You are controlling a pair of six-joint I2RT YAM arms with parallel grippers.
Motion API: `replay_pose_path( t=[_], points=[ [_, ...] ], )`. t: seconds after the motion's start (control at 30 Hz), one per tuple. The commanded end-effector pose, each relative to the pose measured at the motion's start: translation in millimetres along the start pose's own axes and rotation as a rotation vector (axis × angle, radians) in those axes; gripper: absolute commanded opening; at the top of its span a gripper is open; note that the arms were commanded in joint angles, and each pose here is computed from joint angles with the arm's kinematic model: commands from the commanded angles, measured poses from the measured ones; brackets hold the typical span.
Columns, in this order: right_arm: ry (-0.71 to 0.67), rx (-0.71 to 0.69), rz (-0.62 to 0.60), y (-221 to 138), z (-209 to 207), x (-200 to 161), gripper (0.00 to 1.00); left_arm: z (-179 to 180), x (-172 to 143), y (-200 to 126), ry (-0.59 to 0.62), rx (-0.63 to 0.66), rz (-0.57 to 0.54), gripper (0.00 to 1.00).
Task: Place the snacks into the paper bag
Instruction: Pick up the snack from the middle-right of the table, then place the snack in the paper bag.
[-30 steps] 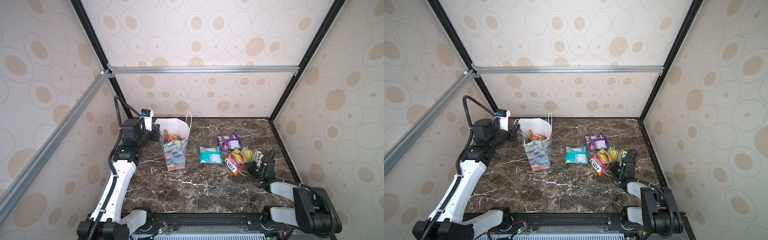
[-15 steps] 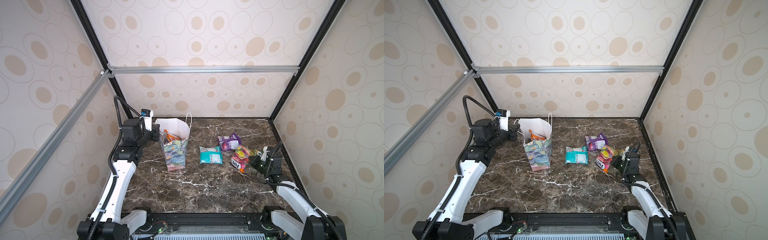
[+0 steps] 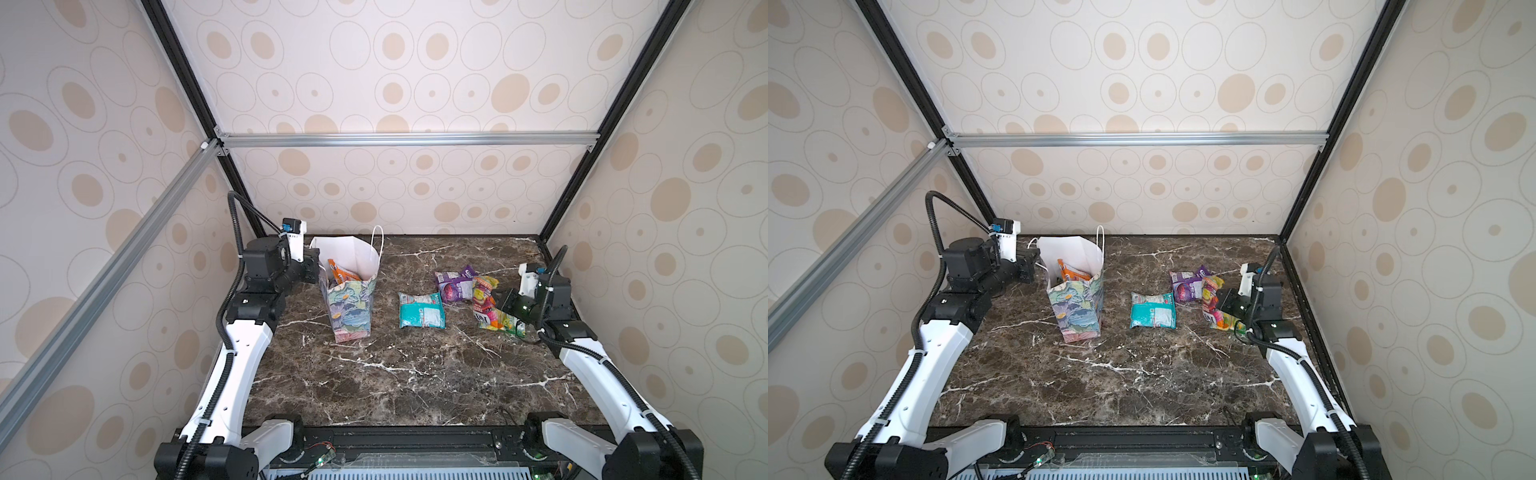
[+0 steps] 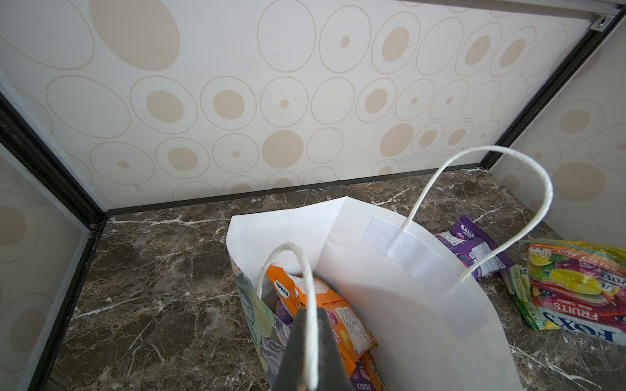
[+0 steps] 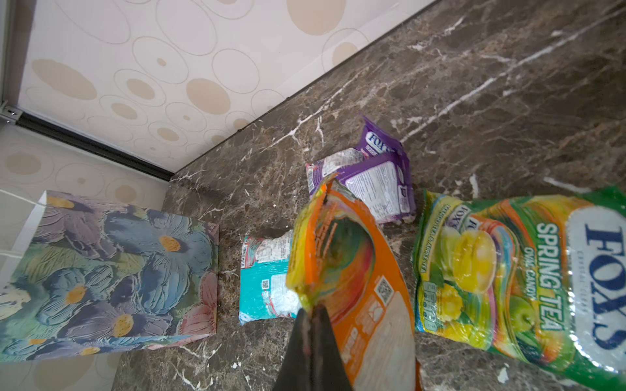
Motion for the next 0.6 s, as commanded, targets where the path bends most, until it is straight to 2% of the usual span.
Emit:
replay_pose_path(
  t=[0.0,0.23,0.57],
  points=[
    [-0.092,0.024,0.020,-5.5,19.1,6.0,0.00,-0.8,12.5,-9.0,0.029,0.000,-0.049,0.00],
    [-0.157,0.082,0.014,-8.8,52.0,21.0,0.00,-0.9,12.2,-8.0,0.027,-0.005,-0.047,0.00],
    [-0.289,0.196,-0.005,-17.7,120.3,36.0,0.00,-0.6,12.1,-8.9,0.027,0.000,-0.047,0.00]
  ],
)
Point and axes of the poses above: each gripper's point midway between its finger pads, its own y axis out along the fingers, its own z axis along the line the jaws close on, x = y × z, the point moved 9 cm from there along -y, back along the fingers, and after that the axes turned 10 degrees about y, right-handed, at the moved point
